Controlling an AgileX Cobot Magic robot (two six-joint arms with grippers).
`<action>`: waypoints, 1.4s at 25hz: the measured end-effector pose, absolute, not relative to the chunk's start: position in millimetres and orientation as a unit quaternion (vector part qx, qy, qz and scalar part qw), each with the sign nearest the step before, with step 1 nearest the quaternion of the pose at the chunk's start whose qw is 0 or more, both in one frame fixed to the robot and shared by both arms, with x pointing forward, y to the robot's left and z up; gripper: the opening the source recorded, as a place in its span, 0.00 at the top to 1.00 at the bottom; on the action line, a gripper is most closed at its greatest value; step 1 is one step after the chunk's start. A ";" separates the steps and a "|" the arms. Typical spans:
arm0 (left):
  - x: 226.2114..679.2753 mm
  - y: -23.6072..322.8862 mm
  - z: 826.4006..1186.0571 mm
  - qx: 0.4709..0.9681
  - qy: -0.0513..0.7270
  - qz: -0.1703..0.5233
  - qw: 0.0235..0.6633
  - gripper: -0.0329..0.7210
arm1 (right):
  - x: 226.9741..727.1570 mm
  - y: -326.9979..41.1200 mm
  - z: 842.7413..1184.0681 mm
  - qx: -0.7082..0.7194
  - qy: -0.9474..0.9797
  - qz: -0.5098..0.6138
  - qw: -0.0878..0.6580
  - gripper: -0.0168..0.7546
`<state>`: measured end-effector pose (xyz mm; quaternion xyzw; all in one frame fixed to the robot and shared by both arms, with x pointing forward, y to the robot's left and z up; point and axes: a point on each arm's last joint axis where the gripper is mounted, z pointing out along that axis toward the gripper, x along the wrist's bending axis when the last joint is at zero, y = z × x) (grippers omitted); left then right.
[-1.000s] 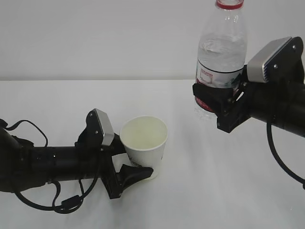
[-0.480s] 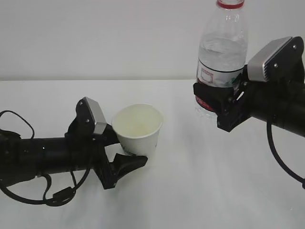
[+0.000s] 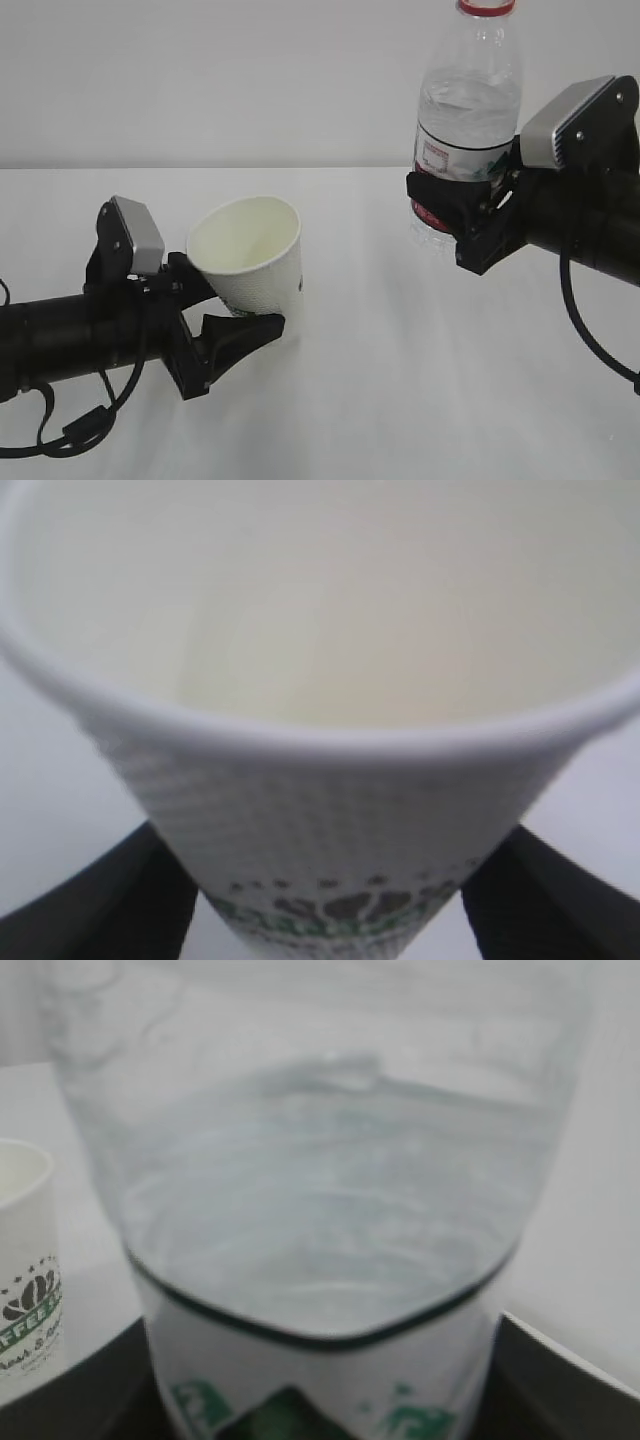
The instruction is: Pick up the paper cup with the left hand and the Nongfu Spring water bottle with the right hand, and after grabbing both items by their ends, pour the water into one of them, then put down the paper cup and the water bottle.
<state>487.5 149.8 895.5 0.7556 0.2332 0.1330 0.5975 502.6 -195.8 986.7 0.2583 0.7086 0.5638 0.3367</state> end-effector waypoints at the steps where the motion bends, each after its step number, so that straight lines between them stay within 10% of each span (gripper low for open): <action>1: 485.3 150.5 897.4 0.755 0.234 0.132 0.598 0.20 | 502.6 -195.8 986.7 0.258 0.709 0.564 0.337 0.37; 35: 424.5 123.6 967.0 0.799 0.094 0.093 0.586 0.21 | 469.8 -198.9 1025.0 0.161 0.752 0.523 0.368 0.37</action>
